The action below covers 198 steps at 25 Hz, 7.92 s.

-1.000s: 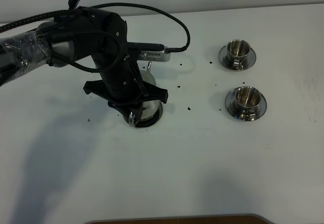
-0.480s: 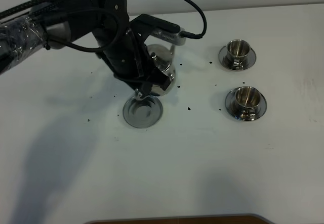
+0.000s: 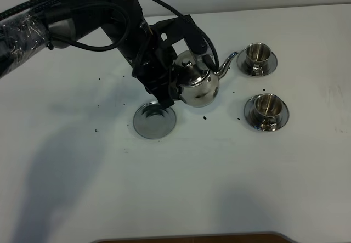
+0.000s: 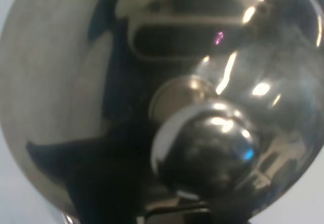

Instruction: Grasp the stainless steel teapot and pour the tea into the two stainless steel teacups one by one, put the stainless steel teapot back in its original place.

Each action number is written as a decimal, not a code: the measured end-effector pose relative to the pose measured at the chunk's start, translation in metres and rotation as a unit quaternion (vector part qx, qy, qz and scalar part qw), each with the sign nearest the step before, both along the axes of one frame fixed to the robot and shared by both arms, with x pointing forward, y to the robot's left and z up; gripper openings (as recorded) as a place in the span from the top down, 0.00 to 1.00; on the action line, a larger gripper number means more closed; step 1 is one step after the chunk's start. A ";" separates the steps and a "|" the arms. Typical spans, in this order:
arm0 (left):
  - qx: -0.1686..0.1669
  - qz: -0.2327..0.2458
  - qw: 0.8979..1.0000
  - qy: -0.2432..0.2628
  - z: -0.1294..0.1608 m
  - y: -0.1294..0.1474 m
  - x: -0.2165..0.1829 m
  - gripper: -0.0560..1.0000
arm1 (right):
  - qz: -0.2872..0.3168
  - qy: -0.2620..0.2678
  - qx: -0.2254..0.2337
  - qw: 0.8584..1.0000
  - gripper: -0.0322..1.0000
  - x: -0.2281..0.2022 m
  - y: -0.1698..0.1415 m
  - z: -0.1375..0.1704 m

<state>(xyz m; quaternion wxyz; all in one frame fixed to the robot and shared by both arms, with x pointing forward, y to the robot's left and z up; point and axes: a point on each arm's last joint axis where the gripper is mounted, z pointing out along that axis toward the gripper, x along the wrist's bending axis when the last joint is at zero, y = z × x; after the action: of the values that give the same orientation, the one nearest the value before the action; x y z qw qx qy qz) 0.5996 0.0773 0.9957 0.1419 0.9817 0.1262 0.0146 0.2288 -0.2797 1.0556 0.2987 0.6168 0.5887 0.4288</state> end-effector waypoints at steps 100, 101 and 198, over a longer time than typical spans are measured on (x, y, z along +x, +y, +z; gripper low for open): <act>0.166 -0.321 0.860 -0.360 -0.076 -0.078 0.030 0.72 | 0.001 0.000 0.001 1.000 0.50 0.000 0.000 0.000; 0.167 -0.322 0.859 -0.361 -0.076 -0.078 0.030 0.72 | 0.001 0.000 0.001 1.000 0.50 0.000 0.000 0.000; 0.252 -0.520 0.627 -0.522 -0.048 -0.113 0.033 0.72 | 0.001 0.000 0.001 1.000 0.50 0.000 0.000 0.000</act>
<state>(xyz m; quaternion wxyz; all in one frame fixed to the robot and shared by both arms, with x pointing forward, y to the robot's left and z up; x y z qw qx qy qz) 0.6329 -0.0359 0.9480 -0.0850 0.7093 -0.5092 0.4799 0.2288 -0.2795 1.0558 0.2978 0.6165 0.5885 0.4301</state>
